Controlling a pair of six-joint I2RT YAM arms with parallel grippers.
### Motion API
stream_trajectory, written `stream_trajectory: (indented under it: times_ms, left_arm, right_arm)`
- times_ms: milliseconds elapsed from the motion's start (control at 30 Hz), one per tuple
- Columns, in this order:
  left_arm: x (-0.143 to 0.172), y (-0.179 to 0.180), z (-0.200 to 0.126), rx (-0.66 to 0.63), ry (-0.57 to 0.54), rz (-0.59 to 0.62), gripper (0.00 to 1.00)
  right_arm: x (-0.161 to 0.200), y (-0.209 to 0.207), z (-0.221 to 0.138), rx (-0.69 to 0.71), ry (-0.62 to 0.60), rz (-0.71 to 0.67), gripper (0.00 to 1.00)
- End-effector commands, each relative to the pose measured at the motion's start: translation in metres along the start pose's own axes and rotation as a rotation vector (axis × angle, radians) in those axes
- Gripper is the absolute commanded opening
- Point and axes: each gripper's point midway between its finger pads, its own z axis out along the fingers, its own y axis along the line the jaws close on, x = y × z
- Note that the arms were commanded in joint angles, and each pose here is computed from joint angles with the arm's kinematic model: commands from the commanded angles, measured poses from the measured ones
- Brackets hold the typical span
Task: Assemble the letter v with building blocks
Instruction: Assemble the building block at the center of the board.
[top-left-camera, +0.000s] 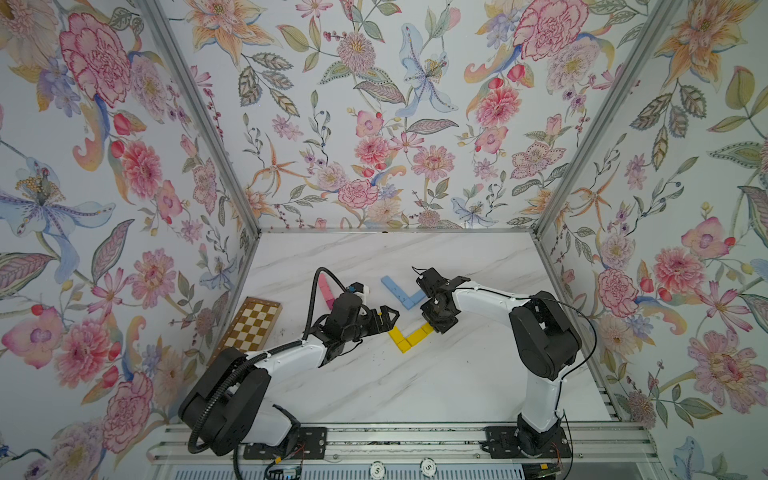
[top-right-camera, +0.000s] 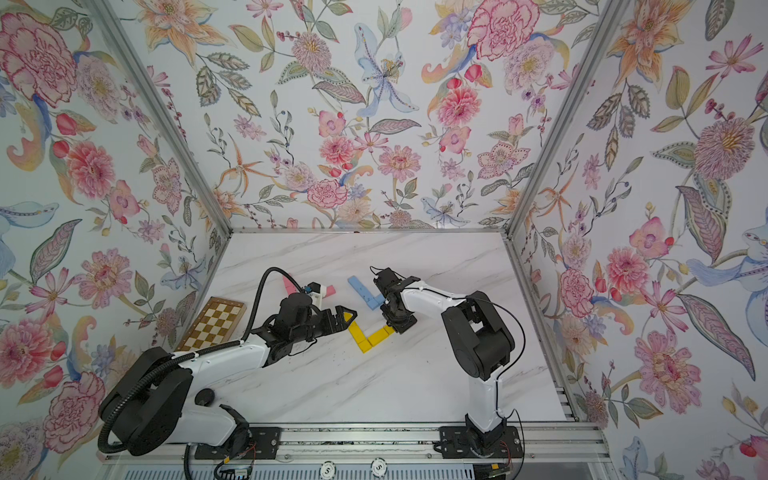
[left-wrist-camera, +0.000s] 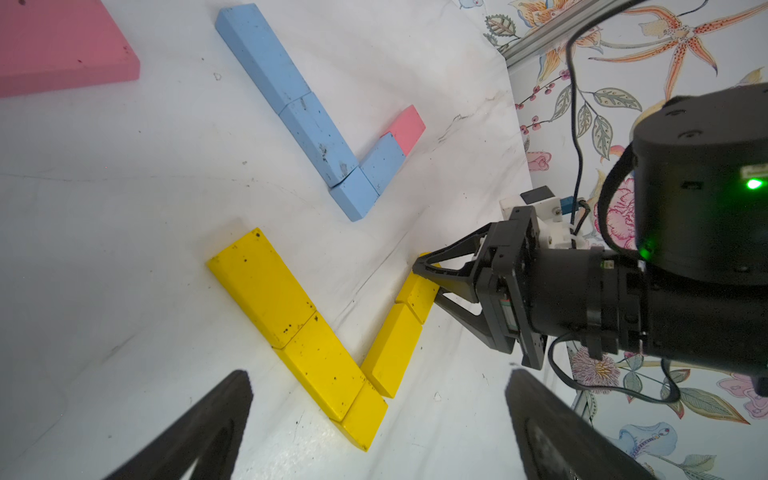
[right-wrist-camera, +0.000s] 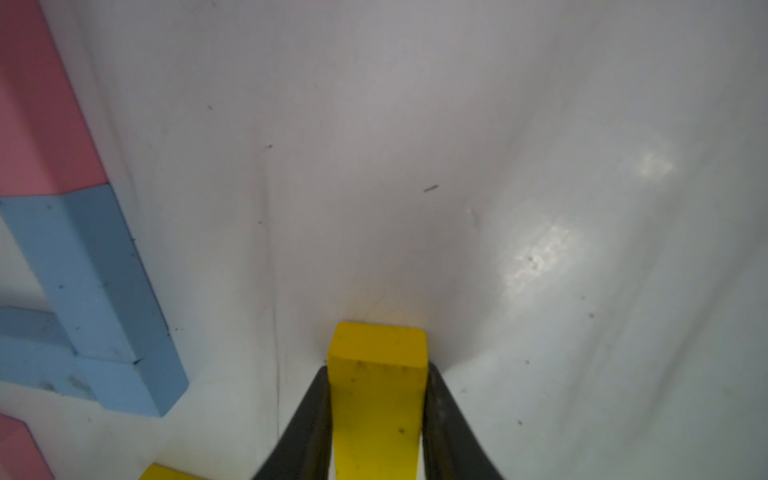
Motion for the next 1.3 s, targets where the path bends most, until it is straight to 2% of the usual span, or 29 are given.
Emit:
stream_trajectory:
  times_ms: [0, 1267]
  left_arm:
    - [0.0, 0.003, -0.001, 0.01, 0.001, -0.012, 0.99]
    - [0.003, 0.005, -0.002, 0.009, 0.006, -0.014, 0.99]
  right_arm:
    - [0.005, -0.032, 0.004, 0.112, 0.0, -0.003, 0.33]
    - [0.017, -0.027, 0.006, 0.109, 0.032, 0.004, 0.36]
